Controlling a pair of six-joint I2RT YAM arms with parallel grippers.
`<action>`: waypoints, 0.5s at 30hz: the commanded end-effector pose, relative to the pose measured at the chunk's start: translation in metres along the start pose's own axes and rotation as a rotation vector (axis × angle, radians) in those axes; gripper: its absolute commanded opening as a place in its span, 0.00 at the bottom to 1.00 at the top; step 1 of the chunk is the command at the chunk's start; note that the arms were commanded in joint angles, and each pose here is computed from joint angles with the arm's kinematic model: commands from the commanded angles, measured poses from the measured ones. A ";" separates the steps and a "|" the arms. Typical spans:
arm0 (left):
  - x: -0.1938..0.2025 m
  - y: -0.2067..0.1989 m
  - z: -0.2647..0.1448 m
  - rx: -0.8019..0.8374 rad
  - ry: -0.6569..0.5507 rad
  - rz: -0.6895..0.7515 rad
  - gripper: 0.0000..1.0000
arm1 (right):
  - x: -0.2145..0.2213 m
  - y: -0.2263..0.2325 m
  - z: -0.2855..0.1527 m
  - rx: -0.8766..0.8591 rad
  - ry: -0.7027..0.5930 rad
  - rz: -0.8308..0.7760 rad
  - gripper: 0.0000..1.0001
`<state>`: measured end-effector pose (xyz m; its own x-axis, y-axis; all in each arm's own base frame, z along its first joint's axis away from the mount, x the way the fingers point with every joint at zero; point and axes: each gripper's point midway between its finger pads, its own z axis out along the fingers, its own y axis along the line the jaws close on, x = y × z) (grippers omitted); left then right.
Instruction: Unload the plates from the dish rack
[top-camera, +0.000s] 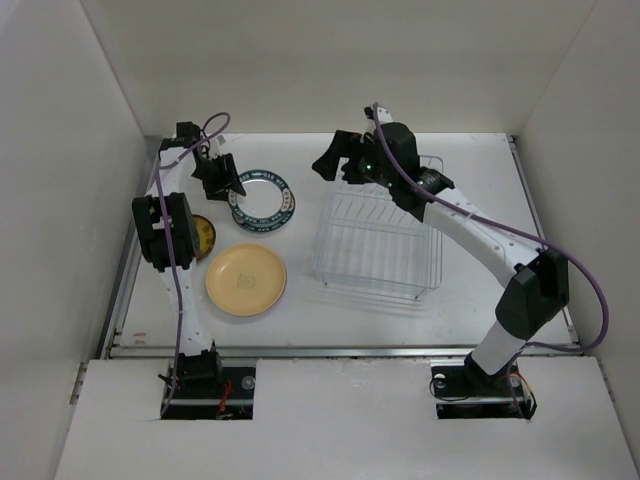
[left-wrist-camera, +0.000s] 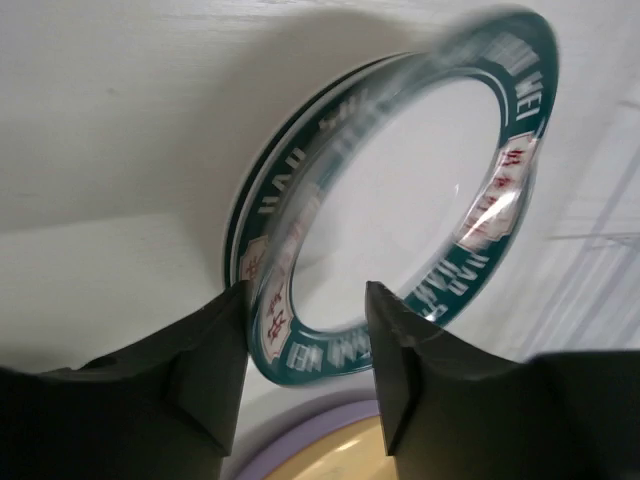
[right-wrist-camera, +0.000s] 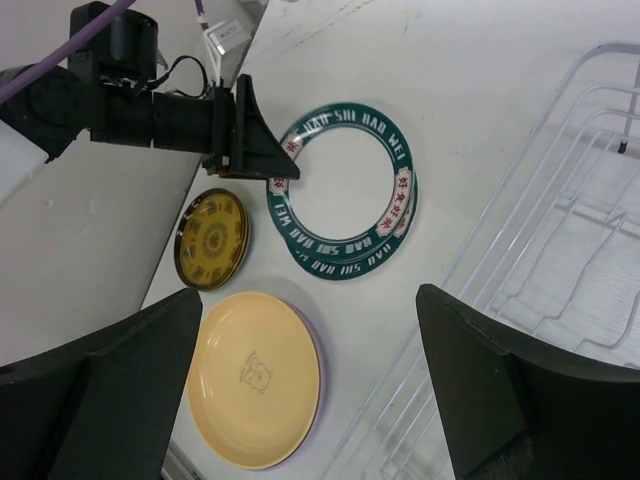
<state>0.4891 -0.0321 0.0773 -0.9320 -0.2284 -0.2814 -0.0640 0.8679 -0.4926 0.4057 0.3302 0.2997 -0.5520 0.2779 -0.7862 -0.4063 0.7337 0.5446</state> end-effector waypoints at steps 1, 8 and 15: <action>0.001 0.006 -0.014 -0.150 0.011 0.128 0.50 | -0.009 0.000 -0.005 0.012 -0.039 -0.010 0.94; 0.024 0.003 -0.020 -0.291 0.101 0.268 0.68 | -0.015 0.021 -0.020 -0.044 -0.053 -0.028 0.94; 0.016 -0.011 -0.064 -0.335 -0.014 0.296 0.72 | -0.023 0.019 -0.046 -0.013 -0.090 -0.028 0.94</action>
<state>0.4531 -0.0331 0.0672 -0.9673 0.0403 -0.2503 0.0846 0.9820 -0.1691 0.3879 0.3225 0.3031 -0.5495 0.2728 -0.7897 -0.4073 0.7378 0.5383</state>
